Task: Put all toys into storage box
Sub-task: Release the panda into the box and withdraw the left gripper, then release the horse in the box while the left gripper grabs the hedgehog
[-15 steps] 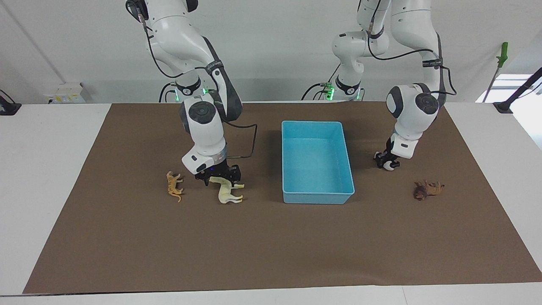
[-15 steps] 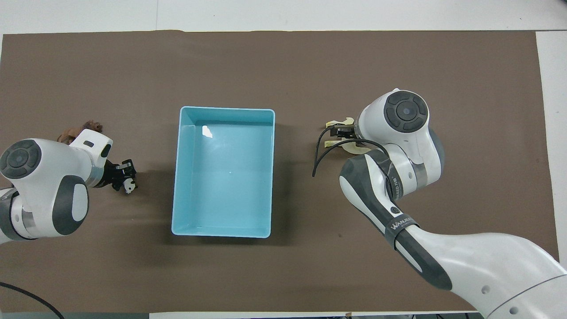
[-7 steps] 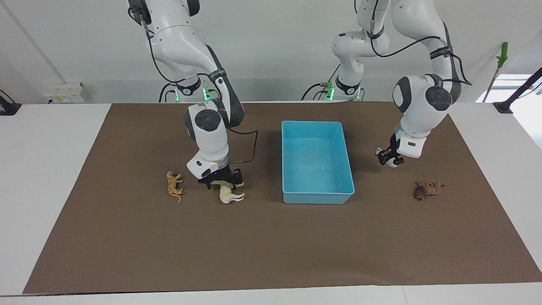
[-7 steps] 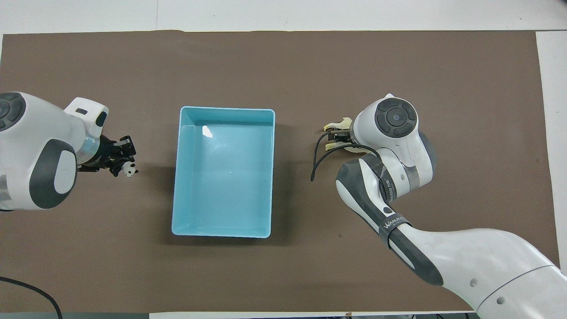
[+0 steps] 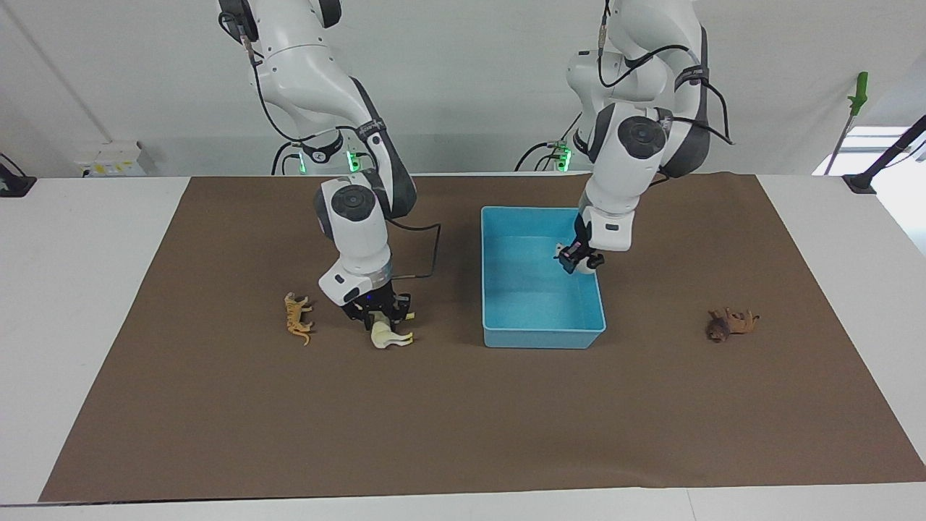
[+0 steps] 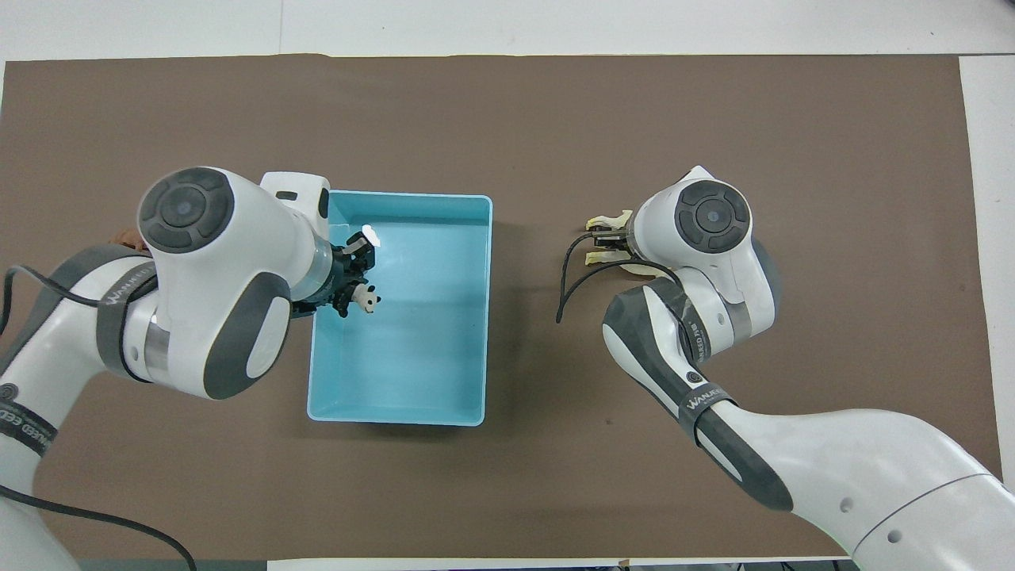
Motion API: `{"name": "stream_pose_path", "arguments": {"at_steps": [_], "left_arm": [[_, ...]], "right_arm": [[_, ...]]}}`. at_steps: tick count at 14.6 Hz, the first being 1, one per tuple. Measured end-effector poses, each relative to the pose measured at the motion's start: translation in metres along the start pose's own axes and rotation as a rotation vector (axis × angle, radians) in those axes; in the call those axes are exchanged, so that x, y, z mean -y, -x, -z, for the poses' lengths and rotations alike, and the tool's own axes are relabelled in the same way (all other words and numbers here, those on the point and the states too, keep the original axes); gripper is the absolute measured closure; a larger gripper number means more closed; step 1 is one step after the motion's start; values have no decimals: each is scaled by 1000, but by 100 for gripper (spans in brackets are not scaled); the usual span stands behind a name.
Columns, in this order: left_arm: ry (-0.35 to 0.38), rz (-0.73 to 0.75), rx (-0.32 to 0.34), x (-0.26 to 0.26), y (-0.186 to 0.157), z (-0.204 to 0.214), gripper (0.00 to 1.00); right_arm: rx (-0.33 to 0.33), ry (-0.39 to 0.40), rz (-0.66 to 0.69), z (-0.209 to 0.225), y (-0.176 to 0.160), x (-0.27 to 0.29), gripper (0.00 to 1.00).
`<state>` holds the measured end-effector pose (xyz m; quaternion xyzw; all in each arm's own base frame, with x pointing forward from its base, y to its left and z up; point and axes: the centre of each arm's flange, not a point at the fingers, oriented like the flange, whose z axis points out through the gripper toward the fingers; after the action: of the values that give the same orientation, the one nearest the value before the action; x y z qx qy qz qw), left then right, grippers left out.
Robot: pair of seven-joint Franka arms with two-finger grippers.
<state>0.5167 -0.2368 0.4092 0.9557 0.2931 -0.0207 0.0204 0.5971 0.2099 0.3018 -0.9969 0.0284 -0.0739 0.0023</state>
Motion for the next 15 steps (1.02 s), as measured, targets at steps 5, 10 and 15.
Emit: {"name": "stream_pose_path", "arguments": {"at_steps": [5,10,15], "left_arm": [[3,68,-1,0,11,-12,25],[50,299,-28,24,-27,29,0],[63,634,-49,135,-143,52,0]], "right_arm": [[0,0,0,0,0,0,59],[56,34,-5,24,-7,-1,59],[117,57,-15,154,-26,25,59]]}}
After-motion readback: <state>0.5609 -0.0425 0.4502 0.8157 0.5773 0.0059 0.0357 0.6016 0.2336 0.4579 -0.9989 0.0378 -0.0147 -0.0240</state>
